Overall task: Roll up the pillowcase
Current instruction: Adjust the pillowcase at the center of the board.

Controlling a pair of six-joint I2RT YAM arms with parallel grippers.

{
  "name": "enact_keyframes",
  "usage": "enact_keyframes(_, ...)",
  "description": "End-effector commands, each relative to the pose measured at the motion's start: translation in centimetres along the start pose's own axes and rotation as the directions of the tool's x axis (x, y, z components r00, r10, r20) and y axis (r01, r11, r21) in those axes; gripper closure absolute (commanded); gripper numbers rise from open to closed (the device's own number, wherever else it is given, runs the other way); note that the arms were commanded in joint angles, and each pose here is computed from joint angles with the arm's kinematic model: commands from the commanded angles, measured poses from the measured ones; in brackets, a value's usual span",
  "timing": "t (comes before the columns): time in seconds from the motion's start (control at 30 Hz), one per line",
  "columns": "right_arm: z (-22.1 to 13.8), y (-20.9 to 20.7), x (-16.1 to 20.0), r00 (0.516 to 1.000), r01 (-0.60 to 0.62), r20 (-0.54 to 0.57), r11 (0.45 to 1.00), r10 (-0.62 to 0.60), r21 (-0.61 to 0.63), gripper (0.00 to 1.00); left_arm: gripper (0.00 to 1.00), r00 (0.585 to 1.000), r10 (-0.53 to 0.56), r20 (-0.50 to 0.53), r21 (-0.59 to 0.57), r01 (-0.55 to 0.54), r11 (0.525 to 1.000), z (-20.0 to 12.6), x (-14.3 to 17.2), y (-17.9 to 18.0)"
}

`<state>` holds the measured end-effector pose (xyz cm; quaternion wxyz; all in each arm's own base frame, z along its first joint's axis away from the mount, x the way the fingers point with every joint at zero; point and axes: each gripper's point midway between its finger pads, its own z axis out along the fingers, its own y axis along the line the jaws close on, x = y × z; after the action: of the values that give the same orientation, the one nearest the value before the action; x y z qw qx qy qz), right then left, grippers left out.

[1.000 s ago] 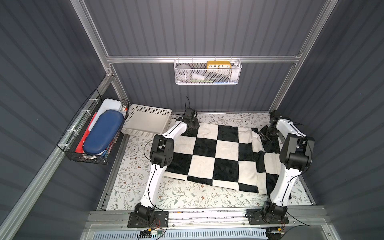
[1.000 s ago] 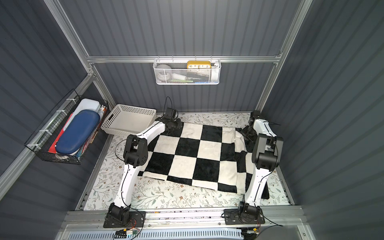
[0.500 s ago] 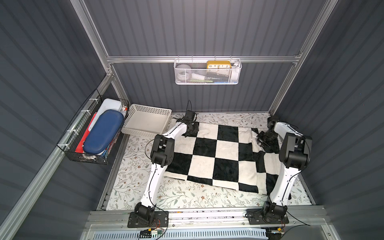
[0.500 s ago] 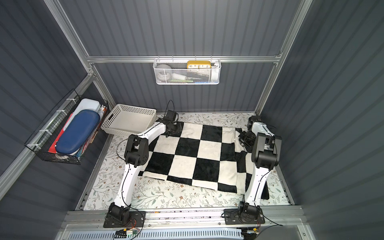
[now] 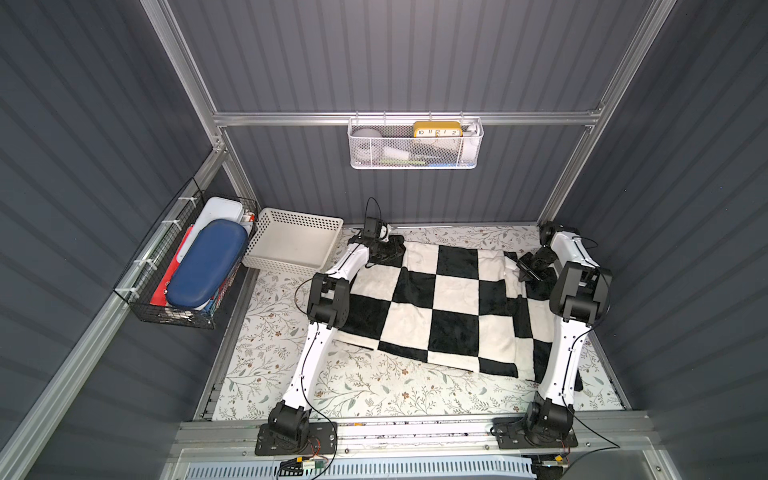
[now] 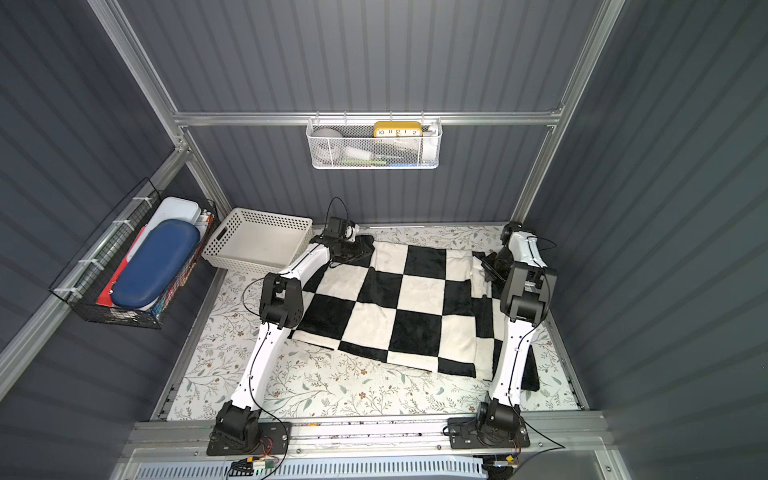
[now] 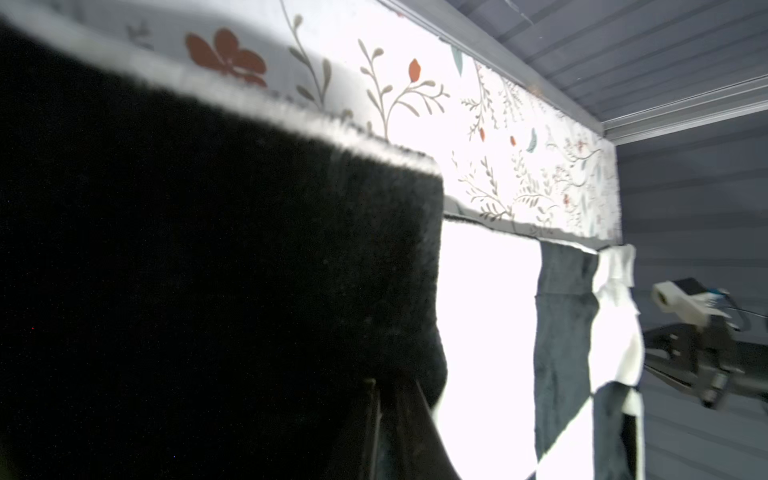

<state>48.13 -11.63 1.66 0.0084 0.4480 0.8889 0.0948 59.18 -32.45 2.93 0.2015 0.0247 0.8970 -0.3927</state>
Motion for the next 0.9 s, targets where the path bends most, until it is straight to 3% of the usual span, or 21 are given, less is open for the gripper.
enact_keyframes(0.0, 1.6, -1.0, -1.9, 0.998, -0.059, -0.012, 0.998, 0.059, 0.021, 0.94, 0.84, 0.978, -0.168, -0.123, -0.025, 0.166, 0.986, 2.8, 4.3, 4.0)
enact_keyframes(0.3, 1.2, -0.8, -6.3, 0.993, -0.094, 0.069, 0.995, 0.097, -0.036, 0.93, 0.78, 0.986, -0.16, -0.035, 0.116, 0.163, 0.98, 0.6, -0.2, 0.7)
enact_keyframes(0.43, -1.4, 1.4, -6.0, 0.996, -0.042, 0.076, 0.989, 0.053, -0.14, 0.89, 0.66, 0.997, -0.067, 0.047, 0.155, 0.059, 0.986, -2.2, -3.2, -2.0)
enact_keyframes(0.57, -7.0, 3.7, -5.4, 0.986, 0.026, 0.166, 0.97, 0.015, -0.242, 0.78, 0.5, 0.984, 0.015, 0.179, 0.111, -0.035, 0.993, -6.4, -7.0, -5.1)
enact_keyframes(0.73, -12.9, 3.8, -2.5, 0.966, 0.071, 0.26, 0.957, 0.005, -0.282, 0.66, 0.2, 0.962, 0.093, 0.256, 0.048, -0.108, 0.993, -11.7, -8.5, -8.7)
enact_keyframes(0.8, -13.0, 2.5, -0.2, 0.973, 0.045, 0.229, 0.96, 0.02, -0.277, 0.65, 0.19, 0.962, 0.067, 0.263, -0.027, -0.062, 0.998, -13.9, -7.5, -9.1)
enact_keyframes(0.87, -12.8, 1.6, 3.0, 0.98, 0.045, 0.198, 0.957, 0.013, -0.288, 0.66, 0.22, 0.963, -0.03, 0.267, -0.118, 0.064, 0.991, -16.0, -4.8, -8.3)
